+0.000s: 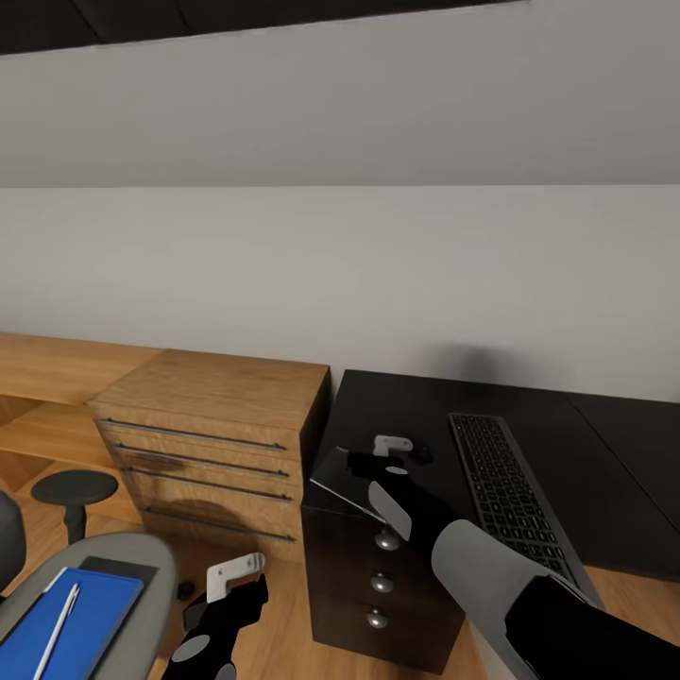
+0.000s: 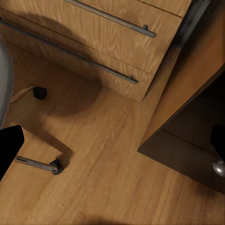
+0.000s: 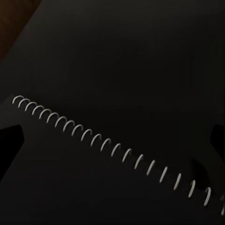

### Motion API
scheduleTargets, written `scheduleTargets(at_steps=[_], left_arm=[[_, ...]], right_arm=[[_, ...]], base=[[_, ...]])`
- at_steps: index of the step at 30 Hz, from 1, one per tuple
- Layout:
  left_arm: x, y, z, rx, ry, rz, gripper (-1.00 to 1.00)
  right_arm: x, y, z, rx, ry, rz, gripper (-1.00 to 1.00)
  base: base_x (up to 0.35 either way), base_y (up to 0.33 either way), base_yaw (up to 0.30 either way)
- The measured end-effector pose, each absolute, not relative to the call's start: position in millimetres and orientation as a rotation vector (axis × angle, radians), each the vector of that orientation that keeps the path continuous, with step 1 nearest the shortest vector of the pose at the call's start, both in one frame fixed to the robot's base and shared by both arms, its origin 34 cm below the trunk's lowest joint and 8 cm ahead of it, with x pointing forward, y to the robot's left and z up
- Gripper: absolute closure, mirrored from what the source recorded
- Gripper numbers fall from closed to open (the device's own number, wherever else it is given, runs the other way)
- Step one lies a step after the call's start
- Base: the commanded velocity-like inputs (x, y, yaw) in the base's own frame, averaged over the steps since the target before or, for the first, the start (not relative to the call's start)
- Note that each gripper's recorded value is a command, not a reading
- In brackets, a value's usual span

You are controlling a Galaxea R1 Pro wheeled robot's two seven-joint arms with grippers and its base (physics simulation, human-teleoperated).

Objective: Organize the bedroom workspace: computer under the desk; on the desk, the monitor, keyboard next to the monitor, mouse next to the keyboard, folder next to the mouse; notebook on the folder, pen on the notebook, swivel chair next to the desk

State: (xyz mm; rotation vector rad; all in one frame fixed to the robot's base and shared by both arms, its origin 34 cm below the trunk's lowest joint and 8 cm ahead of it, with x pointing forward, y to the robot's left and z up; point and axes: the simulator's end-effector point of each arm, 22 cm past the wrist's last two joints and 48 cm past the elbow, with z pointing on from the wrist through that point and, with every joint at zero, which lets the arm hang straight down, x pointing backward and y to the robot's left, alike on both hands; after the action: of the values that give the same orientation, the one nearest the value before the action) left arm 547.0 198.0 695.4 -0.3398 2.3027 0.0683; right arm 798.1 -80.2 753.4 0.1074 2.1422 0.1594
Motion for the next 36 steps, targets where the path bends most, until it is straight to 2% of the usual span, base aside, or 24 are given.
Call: scheduleTargets(at_steps=[36], left_arm=[[546, 189, 686, -0.317, 2.305, 0.056, -1.0]], right_arm=[[795, -80, 739, 0.101, 2.159, 0.154, -1.0]], base=[[0.005, -0.002, 0.0]])
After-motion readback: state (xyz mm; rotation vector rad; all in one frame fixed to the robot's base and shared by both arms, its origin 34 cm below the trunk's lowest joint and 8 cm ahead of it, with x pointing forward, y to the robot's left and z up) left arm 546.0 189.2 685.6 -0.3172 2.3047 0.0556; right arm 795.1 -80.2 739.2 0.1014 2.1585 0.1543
